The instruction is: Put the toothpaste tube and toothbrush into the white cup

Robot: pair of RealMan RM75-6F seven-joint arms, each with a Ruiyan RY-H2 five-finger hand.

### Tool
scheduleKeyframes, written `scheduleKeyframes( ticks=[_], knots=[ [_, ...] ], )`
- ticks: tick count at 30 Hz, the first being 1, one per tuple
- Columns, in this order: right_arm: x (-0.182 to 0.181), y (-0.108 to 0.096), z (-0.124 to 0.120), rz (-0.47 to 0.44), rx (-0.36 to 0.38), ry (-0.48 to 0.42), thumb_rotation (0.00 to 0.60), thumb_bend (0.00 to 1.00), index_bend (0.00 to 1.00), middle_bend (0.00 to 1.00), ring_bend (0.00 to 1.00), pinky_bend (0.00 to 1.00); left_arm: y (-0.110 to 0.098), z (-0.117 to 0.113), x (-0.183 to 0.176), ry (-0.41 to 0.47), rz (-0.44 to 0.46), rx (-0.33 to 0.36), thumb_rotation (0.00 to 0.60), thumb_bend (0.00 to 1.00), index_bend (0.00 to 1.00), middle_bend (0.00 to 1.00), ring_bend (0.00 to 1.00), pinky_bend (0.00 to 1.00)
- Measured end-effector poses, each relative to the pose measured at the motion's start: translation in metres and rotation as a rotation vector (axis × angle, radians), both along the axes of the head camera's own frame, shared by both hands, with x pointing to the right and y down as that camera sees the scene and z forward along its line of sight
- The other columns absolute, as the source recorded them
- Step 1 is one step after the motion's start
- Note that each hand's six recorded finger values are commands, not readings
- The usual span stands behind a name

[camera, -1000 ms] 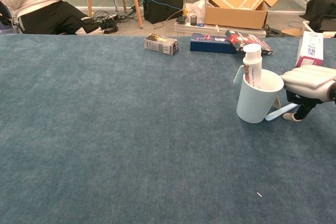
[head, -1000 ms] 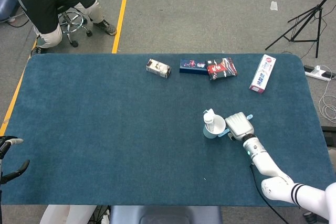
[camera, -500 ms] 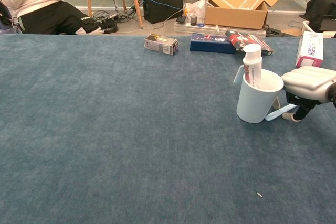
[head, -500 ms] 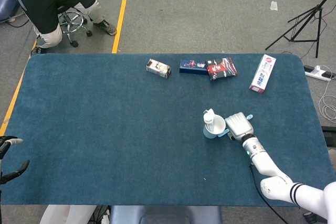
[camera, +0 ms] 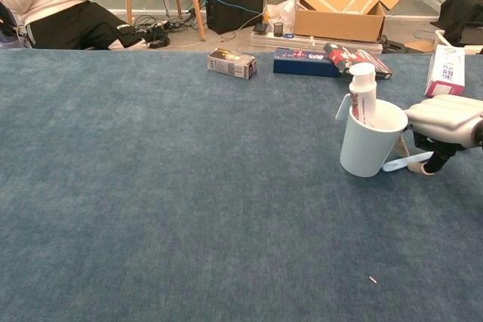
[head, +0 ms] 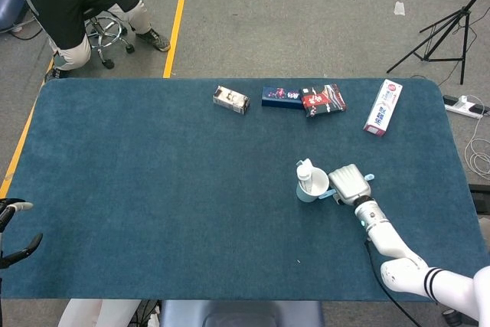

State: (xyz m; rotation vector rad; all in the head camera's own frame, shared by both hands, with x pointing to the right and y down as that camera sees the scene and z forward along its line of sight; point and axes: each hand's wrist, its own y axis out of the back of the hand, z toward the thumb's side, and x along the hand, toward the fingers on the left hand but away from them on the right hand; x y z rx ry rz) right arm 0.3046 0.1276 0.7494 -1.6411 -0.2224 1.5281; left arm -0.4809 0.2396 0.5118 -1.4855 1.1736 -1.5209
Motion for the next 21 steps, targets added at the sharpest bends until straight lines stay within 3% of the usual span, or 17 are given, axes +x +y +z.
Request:
scheduleKeyframes(
  ticks=[21],
  knots=[
    [0.027,-0.011,-0.048,0.078,0.089,-0.060,0.600,0.28,0.62,1.00,1.00,1.00,0.001,0.003,0.001,-0.012,0.007,-0.008,0.600,0.22,0.33,0.30,0.21,0.27]
  ],
)
